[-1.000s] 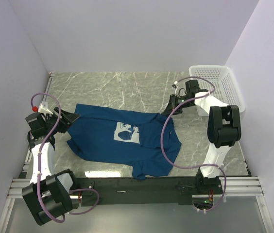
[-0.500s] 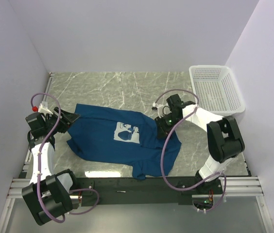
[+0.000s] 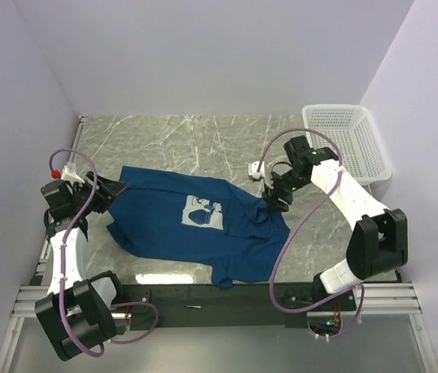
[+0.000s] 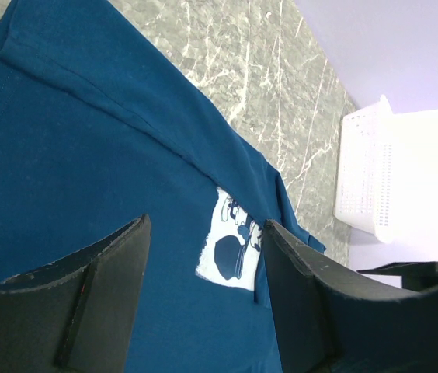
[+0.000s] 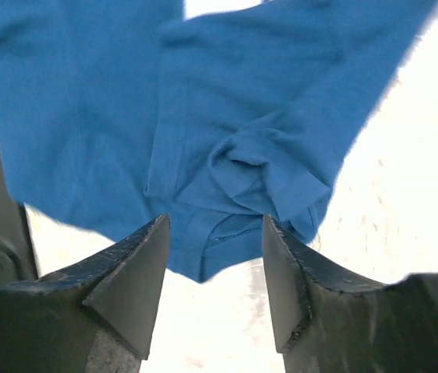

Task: Fold and stack the t-shirts
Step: Fold the tshirt

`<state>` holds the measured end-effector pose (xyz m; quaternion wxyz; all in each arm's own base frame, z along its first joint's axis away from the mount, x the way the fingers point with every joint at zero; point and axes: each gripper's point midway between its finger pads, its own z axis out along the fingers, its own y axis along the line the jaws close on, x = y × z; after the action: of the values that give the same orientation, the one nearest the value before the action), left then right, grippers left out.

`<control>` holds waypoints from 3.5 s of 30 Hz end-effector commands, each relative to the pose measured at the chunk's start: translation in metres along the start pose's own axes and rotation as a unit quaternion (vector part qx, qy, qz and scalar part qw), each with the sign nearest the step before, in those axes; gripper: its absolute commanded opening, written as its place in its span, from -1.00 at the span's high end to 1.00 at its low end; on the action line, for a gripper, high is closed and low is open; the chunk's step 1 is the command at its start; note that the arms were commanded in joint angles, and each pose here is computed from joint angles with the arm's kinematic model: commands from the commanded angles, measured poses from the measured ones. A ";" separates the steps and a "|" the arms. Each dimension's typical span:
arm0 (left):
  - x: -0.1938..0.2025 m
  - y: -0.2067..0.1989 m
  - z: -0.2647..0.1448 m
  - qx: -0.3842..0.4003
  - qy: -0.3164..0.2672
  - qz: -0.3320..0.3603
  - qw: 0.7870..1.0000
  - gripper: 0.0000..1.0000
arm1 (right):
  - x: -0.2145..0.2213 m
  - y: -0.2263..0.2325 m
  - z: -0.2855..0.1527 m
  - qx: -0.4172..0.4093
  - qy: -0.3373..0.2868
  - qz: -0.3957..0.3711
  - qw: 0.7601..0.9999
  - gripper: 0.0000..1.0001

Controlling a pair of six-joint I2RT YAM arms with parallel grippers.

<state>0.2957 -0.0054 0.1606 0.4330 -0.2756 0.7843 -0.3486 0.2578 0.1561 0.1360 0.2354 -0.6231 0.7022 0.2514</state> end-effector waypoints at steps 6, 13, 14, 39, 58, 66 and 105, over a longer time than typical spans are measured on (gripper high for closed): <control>-0.003 -0.008 0.000 0.022 -0.004 0.019 1.000 -0.30 | -0.010 -0.026 0.021 -0.059 0.022 -0.087 0.994 -0.18; -0.002 -0.009 0.000 0.025 -0.003 0.020 0.999 -0.31 | 0.000 -0.065 0.042 -0.042 0.074 0.111 0.990 -0.11; -0.002 -0.010 0.000 0.027 -0.003 0.020 0.999 -0.30 | 0.003 -0.066 0.043 -0.038 0.079 0.121 0.989 -0.12; -0.001 -0.010 0.000 0.030 0.000 0.017 0.999 -0.30 | 0.038 -0.014 0.051 -0.114 0.136 0.099 0.979 0.32; -0.001 -0.010 0.000 0.030 -0.001 0.016 0.999 -0.31 | 0.012 0.000 0.036 -0.108 0.070 0.024 0.991 -0.20; -0.001 -0.009 0.001 0.028 -0.001 0.015 1.000 -0.31 | 0.005 -0.008 0.056 -0.159 0.067 -0.057 0.983 -0.31; 0.000 -0.010 0.001 0.031 0.001 0.014 0.999 -0.31 | 0.036 0.034 0.044 -0.194 0.122 -0.060 0.972 -0.13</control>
<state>0.2956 -0.0089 0.1622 0.4358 -0.2658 0.7813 -0.3592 0.2324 0.1602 0.0697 0.0305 -0.7197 0.6336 0.2822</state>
